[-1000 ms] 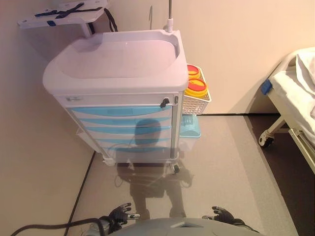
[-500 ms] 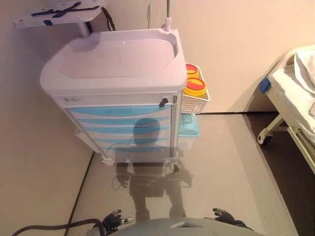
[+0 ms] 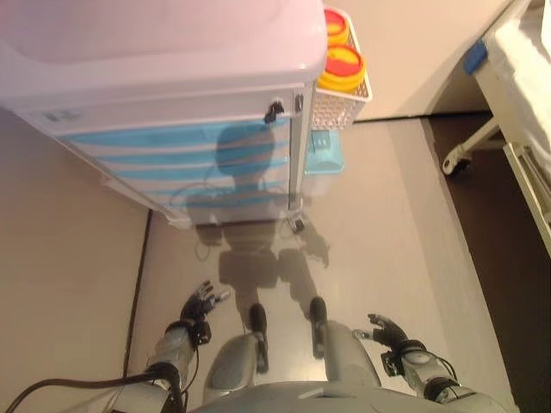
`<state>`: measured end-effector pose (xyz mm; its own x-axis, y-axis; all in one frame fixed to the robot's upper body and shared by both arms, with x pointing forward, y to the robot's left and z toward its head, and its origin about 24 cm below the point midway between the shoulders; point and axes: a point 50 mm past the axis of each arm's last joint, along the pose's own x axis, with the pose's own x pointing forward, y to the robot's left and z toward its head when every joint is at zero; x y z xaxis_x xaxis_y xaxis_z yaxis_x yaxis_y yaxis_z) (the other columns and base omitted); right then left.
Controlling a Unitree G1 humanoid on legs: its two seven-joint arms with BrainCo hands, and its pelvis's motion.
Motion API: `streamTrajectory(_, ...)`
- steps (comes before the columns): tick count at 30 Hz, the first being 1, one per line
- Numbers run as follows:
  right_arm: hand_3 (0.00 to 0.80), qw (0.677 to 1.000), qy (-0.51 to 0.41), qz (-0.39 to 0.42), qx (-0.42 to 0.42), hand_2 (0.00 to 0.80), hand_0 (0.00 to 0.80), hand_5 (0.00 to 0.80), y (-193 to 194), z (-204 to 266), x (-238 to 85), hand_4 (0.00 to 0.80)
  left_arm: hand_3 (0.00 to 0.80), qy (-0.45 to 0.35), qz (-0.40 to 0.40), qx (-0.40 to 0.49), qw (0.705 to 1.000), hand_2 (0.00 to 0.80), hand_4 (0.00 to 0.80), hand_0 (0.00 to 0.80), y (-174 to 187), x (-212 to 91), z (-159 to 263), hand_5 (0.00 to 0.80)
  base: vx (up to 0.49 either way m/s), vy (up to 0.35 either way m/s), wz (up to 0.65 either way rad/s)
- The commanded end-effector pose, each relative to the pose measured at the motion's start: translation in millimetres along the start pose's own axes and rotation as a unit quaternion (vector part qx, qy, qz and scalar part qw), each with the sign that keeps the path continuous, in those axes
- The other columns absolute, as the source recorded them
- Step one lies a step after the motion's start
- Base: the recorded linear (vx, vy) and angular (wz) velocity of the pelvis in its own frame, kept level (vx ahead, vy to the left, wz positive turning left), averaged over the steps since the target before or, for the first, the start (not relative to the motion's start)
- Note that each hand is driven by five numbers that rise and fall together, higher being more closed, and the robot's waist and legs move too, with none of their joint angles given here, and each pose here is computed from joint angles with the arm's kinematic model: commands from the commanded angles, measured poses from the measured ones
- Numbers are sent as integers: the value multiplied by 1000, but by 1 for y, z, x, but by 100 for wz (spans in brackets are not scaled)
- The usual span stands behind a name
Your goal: Open the drawer and pick up the medicine
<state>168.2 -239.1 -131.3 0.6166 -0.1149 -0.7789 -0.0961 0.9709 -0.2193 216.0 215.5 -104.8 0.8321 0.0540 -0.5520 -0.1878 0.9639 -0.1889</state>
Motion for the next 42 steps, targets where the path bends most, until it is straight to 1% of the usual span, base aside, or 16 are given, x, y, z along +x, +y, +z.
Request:
streamTrajectory(1,0,1000,-26,-6,-4,0,0,0,1,13,2,0,0,-113,-23,-78,990,0,0,0,-6,7,40,0,-105,76,-15)
streamTrajectory(5,0,999,-53,-7,-8,0,0,0,-3,33,5,0,0,-209,-75,-159,962,0,0,0,-19,13,84,0,-95,91,-16)
streamTrajectory(9,0,997,-70,-8,-16,0,0,0,-6,45,6,0,0,-303,-137,-216,918,0,0,0,-30,12,130,0,-57,89,-13)
streamTrajectory(16,0,996,-85,-22,-15,0,0,0,-14,48,4,0,0,-438,-234,-274,824,0,0,0,-28,-3,192,0,-17,65,-11)
streamTrajectory(17,0,996,-86,-23,-17,0,0,0,-14,47,3,0,0,-460,-252,-288,801,0,0,0,-27,-6,203,0,-6,46,-3)
streamTrajectory(19,0,996,-86,-24,-19,0,0,0,-15,46,3,0,0,-481,-266,-298,780,0,0,0,-26,-11,213,0,-1,19,-2)
streamTrajectory(21,0,996,-87,-25,-20,0,0,0,-15,43,2,0,0,-505,-288,-310,752,0,0,0,-26,-16,226,0,0,0,0)
streamTrajectory(22,0,996,-87,-24,-20,0,0,0,-14,42,2,0,0,-521,-304,-318,732,0,0,0,-28,-20,239,0,0,0,0)
streamTrajectory(23,0,996,-88,-23,-20,0,0,0,-13,41,2,0,0,-532,-315,-322,717,0,0,0,-29,-23,246,0,0,0,0)
streamTrajectory(24,0,996,-89,-23,-20,0,0,0,-12,41,2,0,0,-539,-323,-326,707,0,0,0,-30,-25,251,0,0,0,0)
streamTrajectory(25,0,995,-91,-21,-20,0,0,0,-11,40,2,0,0,-551,-335,-331,688,0,0,0,-31,-29,261,0,0,0,0)
streamTrajectory(27,0,995,-94,-19,-21,0,0,0,-9,40,2,0,0,-567,-350,-335,666,0,0,0,-33,-34,271,0,0,0,0)
streamTrajectory(30,0,995,-98,-15,-21,0,0,0,-5,41,2,0,0,-583,-369,-330,644,0,0,0,-38,-41,284,0,0,0,0)
streamTrajectory(33,0,994,-103,-13,-19,0,0,0,-4,43,2,0,0,-592,-377,-326,633,0,0,0,-40,-46,294,0,0,0,0)
streamTrajectory(38,0,994,-107,-9,-18,0,0,0,-1,45,2,0,0,-601,-377,-315,630,0,0,0,-38,-52,310,0,1,-5,1)
streamTrajectory(42,0,994,-108,-8,-18,0,0,0,0,45,2,0,0,-604,-374,-301,636,0,0,0,-38,-56,323,0,0,-8,0)
